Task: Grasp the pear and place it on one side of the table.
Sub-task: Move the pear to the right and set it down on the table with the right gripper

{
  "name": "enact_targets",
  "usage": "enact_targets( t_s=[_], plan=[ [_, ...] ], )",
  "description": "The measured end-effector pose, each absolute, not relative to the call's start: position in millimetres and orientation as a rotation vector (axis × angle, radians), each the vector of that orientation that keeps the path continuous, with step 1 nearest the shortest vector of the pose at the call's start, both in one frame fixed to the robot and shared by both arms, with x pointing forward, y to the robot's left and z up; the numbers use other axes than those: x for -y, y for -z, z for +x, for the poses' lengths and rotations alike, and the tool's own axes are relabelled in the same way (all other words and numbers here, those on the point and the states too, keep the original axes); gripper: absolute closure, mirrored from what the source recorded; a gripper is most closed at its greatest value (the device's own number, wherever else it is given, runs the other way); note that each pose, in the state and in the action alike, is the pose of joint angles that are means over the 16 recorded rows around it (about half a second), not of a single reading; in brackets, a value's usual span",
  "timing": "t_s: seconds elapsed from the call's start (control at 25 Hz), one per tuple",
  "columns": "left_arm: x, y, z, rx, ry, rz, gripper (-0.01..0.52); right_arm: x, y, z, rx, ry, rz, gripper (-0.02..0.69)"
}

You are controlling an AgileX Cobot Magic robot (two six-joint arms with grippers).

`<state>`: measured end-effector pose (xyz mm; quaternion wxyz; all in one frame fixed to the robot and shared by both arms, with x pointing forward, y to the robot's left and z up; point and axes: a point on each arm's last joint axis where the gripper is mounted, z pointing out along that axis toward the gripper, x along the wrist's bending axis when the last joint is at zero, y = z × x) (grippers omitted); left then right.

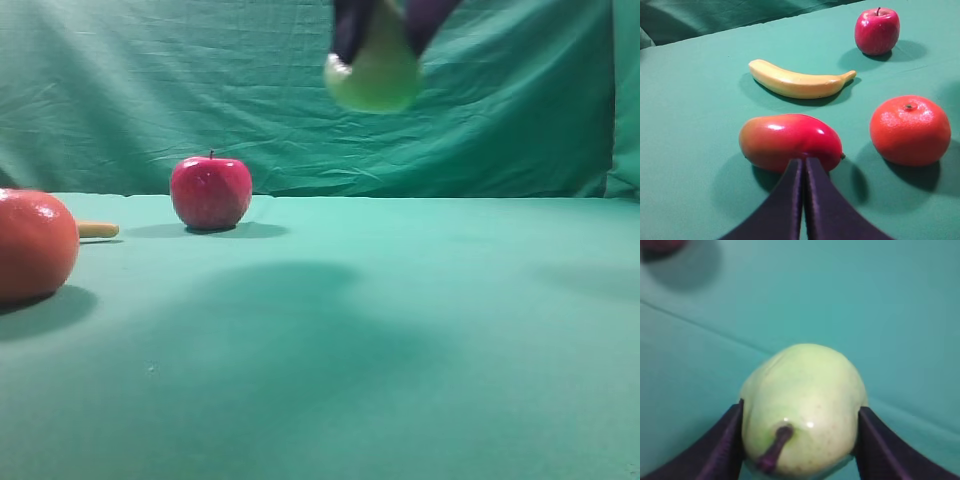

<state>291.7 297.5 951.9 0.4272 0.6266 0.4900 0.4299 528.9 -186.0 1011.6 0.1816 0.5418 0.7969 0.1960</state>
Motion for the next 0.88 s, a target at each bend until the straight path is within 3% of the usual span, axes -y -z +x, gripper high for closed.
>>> enact_targets(
  t_s=[0.28,0.52,0.88],
  plan=[
    [-297.5,-951.9,291.7,-1.224,-1.074,1.565,0.514,220.6,-975.3,517.5,-2.187,-0.530,1.626,0.259],
    [-297.5,-951.9,291.7,-1.224,-1.074,1.565,0.514,223.5,-961.5,518.5,-2.178,-0.544,1.631,0.176],
    [-297.5,-951.9,291.7,-1.224,-1.074,1.565,0.514,225.9,-987.1,516.8,-2.172,-0.507,1.651,0.066]
  ],
)
